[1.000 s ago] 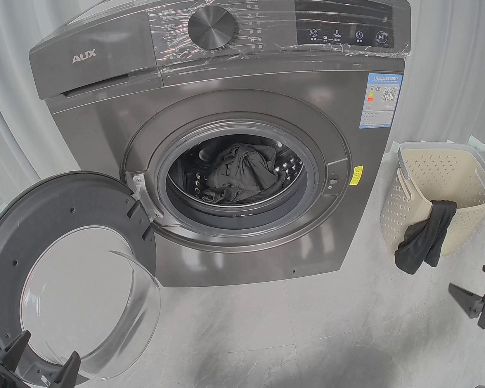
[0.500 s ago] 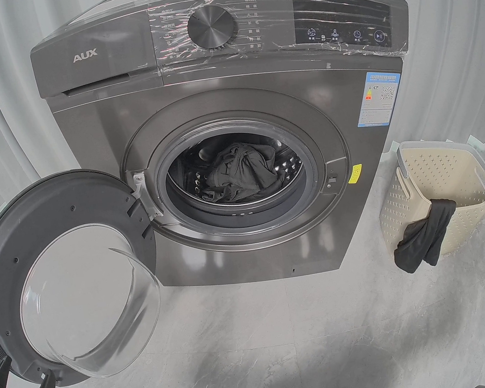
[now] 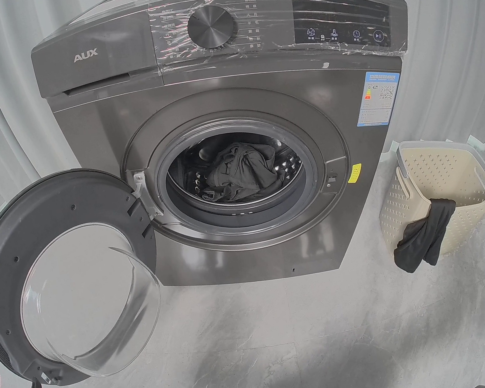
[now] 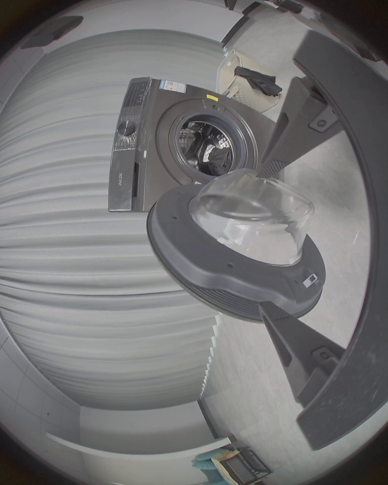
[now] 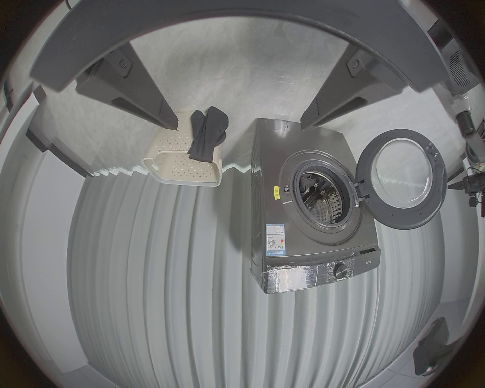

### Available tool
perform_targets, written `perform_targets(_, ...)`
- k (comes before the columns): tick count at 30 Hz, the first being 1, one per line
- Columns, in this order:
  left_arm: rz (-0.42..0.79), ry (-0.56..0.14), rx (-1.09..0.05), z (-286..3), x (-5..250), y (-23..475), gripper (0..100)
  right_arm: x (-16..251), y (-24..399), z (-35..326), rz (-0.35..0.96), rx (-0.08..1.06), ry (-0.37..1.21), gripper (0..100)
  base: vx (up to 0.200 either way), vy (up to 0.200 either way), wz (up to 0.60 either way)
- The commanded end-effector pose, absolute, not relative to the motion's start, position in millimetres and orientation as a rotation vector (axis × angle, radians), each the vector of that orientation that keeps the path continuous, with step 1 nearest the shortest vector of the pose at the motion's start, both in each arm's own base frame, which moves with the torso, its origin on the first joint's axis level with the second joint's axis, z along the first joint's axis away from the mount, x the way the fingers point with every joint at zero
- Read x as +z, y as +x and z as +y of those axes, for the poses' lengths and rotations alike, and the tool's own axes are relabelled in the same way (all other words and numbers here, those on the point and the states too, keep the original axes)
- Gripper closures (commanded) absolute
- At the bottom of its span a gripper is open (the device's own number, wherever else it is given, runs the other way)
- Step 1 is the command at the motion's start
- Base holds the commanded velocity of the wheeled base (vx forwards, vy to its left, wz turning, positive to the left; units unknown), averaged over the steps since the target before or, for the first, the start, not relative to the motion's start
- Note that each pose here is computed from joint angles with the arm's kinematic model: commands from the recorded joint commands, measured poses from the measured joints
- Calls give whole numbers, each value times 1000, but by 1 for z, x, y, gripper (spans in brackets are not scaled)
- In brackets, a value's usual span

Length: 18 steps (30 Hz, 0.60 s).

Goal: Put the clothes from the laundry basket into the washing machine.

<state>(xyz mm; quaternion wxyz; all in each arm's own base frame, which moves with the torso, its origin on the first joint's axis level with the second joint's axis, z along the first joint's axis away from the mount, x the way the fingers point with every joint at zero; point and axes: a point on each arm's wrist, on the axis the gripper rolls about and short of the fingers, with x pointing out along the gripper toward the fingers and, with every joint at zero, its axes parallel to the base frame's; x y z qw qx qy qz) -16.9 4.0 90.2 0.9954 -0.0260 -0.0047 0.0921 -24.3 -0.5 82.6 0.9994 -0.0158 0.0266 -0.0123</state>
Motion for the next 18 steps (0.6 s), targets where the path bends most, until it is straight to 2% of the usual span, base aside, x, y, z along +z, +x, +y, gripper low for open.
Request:
perform_targets(1,-54,-51,146,3,82,-22,0,82,-27,-3,22,-116,-30,0,0,0,0)
perform_targets(5,-59,-50,29,1,83,-24,0,82,-27,-2,21,-92,-1,0,0,0,0)
perform_targets(7,-16,-32,-26,0,77,-23,0,82,-27,-1,24,-53,-34,0,0,0,0)
perform_targets(9,22,-13,-31,0,75,-24,0,82,-27,-1,30,-41,-45,0,0,0,0)
perform_targets(12,11,-11,-31,0,75,-23,0,82,-27,-1,24,-47,-30,0,0,0,0)
perform_targets(13,2,-23,-28,0,76,-23,0,83,-27,-2,18,-83,-2,0,0,0,0)
perform_targets(14,0,-37,-25,0,76,-23,0,82,-27,-4,17,-166,29,0,0,0,0)
perform_targets(18,-1,-38,-18,0,76,-23,0,82,-27,-5,5,-226,25,0,0,0,0)
